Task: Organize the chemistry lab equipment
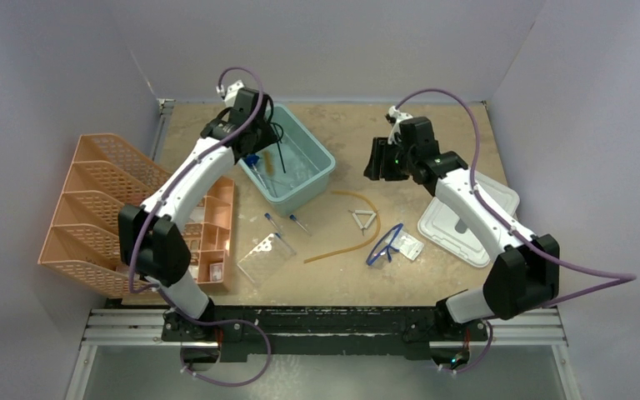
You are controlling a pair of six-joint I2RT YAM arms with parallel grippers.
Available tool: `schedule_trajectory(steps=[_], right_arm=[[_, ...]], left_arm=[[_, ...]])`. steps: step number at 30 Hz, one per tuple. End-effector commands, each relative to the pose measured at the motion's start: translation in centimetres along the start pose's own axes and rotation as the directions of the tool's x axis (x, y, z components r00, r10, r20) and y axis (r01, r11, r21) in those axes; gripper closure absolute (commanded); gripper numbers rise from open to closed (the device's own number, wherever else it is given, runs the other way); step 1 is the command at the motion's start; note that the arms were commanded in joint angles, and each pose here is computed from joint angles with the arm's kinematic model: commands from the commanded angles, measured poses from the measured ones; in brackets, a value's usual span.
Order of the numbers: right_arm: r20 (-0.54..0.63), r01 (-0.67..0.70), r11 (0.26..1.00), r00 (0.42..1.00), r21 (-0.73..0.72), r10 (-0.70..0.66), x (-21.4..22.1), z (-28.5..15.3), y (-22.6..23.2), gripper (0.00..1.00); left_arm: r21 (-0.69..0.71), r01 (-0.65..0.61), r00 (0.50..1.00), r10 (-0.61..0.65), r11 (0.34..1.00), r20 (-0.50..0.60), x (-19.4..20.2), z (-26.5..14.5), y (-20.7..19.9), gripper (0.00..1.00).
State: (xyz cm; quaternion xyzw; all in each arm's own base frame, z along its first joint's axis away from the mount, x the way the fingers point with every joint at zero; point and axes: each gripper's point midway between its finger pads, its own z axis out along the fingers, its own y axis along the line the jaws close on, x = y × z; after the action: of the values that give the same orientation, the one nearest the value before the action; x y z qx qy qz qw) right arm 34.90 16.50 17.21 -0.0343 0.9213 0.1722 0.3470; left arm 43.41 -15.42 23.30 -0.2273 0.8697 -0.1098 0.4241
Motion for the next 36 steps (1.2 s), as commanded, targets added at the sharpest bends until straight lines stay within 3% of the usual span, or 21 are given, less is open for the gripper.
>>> schedule_trajectory(steps=[1, 9, 19, 25, 33, 36], right_arm=[[-0.082, -0.043, 0.987, 0.995, 0.153, 0.057, 3.7, 0.9, -3.2, 0.47], [-0.156, -0.098, 0.969, 0.978, 0.228, 0.136, 8.0, 4.0, -2.1, 0.58], [-0.096, -0.171, 0.883, 0.967, 0.437, 0.235, 9.8, 6.2, -3.4, 0.62], [-0.080, -0.207, 0.881, 0.961, 0.426, 0.264, 11.0, 7.3, -3.5, 0.62], [-0.111, -0.208, 0.853, 0.949, 0.478, 0.294, 12.4, 8.2, -4.2, 0.69], [-0.121, -0.203, 0.864, 0.950, 0.461, 0.288, 12.7, 8.9, -4.1, 0.77]], left_arm=[[0.200, -0.044, 0.997, 0.031, 0.979, 0.069, -1.6, -3.1, -3.7, 0.62], [0.339, -0.074, 0.986, 0.019, 0.938, 0.164, -2.6, -6.9, -5.0, 0.55], [0.329, -0.073, 0.978, 0.004, 0.942, 0.207, -3.1, -8.5, -3.8, 0.52], [0.310, -0.045, 0.969, -0.034, 0.950, 0.246, -3.8, -9.0, -3.0, 0.52], [0.305, -0.050, 0.971, -0.025, 0.951, 0.237, -3.5, -9.1, -2.7, 0.52], [0.314, -0.053, 0.972, -0.024, 0.948, 0.235, -3.4, -9.3, -2.8, 0.52]])
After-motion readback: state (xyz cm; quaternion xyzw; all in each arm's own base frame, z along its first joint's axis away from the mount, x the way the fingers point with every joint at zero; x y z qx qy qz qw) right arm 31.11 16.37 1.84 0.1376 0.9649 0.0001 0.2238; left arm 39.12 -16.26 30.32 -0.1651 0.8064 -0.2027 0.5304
